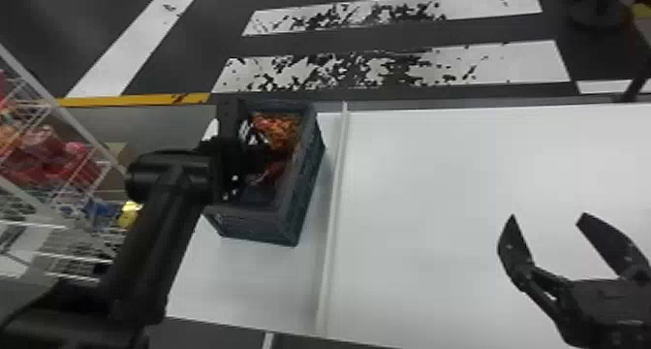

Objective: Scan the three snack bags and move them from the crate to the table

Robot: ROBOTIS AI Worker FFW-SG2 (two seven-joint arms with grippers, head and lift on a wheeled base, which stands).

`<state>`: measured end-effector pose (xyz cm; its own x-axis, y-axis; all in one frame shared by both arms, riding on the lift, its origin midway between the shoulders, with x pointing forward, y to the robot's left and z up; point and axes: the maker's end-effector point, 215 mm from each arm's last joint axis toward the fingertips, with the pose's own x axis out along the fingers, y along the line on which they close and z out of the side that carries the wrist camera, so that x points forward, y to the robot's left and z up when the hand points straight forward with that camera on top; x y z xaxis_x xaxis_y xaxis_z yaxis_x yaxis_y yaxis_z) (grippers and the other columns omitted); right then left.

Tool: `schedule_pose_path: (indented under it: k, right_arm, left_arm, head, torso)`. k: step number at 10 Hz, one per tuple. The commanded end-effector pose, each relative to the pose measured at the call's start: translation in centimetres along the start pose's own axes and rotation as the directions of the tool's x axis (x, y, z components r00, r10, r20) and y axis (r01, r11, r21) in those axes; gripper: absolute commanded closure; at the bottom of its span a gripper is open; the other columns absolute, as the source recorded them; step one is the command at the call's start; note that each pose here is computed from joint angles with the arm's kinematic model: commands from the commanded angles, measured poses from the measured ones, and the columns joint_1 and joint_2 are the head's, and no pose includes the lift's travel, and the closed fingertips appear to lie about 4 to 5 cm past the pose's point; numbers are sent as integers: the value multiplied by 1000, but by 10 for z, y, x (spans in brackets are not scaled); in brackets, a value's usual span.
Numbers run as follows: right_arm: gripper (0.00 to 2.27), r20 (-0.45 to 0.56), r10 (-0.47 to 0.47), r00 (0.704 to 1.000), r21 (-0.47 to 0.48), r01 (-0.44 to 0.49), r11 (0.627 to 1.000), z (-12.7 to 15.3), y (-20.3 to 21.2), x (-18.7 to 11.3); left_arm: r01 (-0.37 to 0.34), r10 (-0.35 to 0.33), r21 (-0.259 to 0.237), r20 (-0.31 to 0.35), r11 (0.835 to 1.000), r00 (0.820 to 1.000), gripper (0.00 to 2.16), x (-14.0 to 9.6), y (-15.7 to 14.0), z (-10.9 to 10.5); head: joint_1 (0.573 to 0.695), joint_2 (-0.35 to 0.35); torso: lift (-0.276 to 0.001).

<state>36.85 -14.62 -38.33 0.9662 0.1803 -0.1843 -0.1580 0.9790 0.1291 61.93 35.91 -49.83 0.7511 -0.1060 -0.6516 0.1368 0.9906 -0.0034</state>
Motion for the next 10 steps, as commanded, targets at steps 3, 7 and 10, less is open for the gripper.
schedule_pose_path:
  k: [3, 7, 10]
  right_arm:
    - [90, 23, -9, 1000, 11, 9, 1000, 6, -2, -3]
    - [90, 33, -9, 999, 21, 8, 1000, 9, -2, -4]
    - [90, 52, -14, 999, 23, 12, 1000, 14, -4, -7]
  left_arm:
    - [-40, 38, 44, 47, 998, 998, 2138, -25, -9, 2]
    - [-196, 183, 125, 106, 973, 977, 2138, -60, 0, 1]
    - [-228, 206, 117, 172, 967, 963, 2138, -80, -2, 23]
  head:
    - [695, 235]
    - [695, 247]
    - [695, 254]
  torso:
    - [-62]
    - [-62]
    - [-62]
